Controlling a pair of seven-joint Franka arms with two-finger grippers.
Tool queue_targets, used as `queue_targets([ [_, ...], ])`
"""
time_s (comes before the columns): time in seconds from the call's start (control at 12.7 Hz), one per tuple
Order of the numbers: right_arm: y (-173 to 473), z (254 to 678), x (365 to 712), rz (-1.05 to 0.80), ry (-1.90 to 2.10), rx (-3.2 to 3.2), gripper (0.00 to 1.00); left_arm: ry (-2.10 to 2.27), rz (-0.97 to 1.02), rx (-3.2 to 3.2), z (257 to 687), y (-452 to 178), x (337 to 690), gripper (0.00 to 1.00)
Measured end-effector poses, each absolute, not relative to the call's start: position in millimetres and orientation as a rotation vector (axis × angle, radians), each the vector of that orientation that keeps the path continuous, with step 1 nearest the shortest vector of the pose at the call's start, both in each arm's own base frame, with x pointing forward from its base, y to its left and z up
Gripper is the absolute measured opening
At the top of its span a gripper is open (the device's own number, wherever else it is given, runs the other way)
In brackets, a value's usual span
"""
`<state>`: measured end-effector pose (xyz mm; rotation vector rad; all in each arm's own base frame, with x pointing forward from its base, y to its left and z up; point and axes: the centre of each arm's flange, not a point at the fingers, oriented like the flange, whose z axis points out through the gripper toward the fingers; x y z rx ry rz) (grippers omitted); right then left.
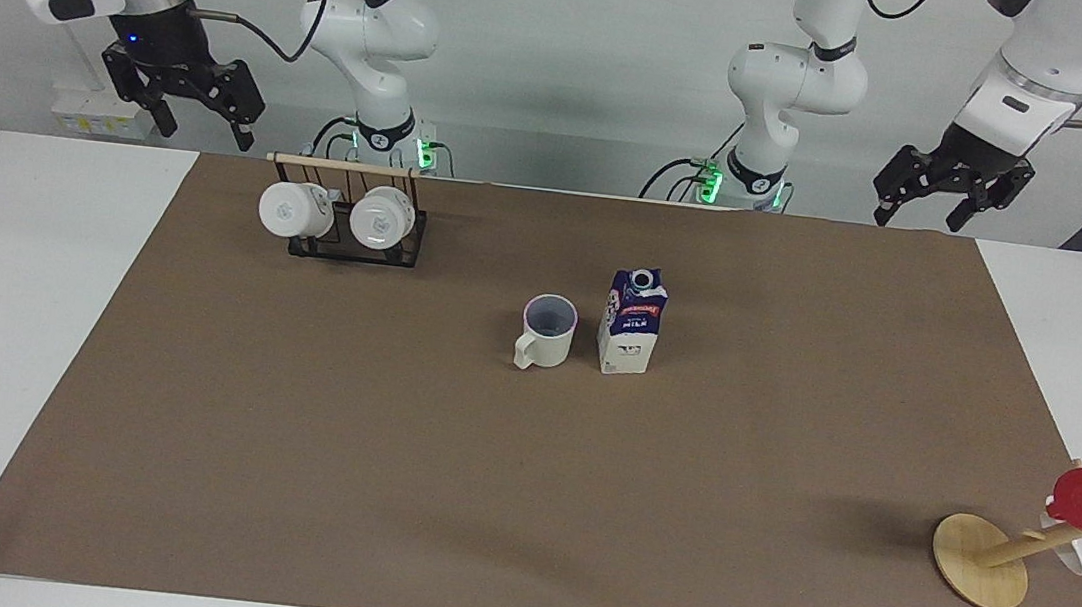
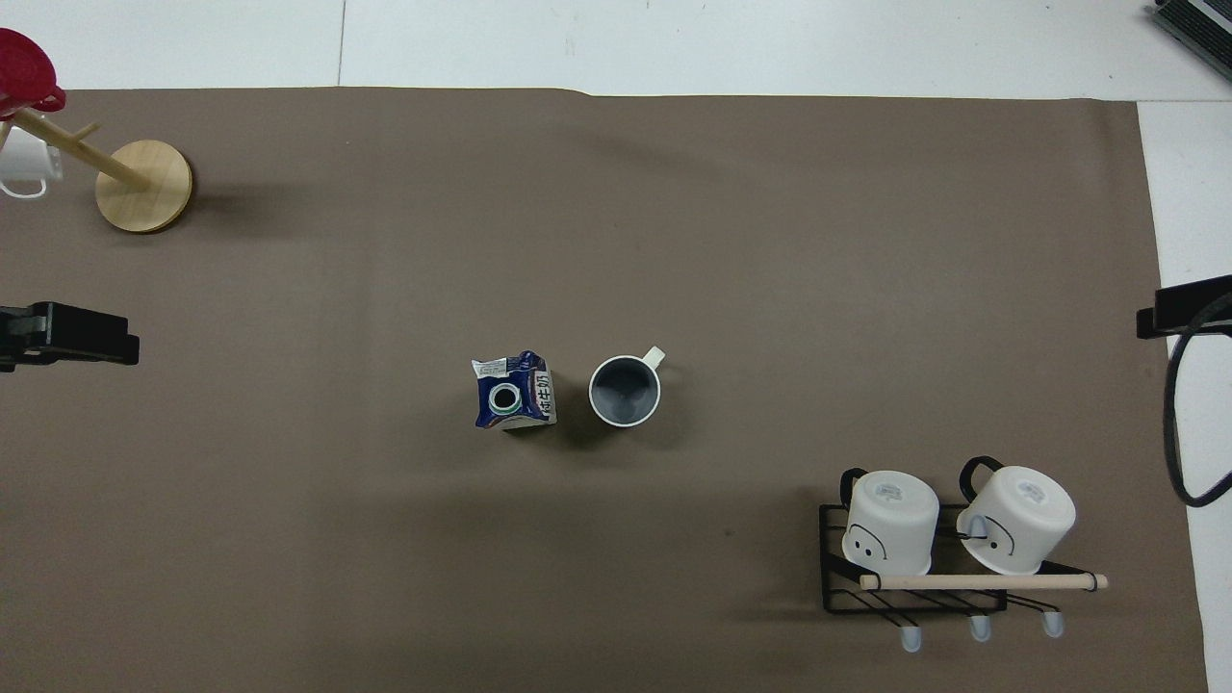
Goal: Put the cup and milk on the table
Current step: 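Open the left gripper and withdraw it from the carton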
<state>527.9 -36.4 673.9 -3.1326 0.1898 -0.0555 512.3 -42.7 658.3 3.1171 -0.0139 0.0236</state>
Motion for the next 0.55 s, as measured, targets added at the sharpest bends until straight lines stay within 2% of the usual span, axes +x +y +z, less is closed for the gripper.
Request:
queue_targets([
  [0.55, -36.1, 673.9, 527.9, -0.055, 0.189, -3.133, 1.00, -0.055, 0.024, 3.117, 658.2, -18.6, 513.6, 1.00],
])
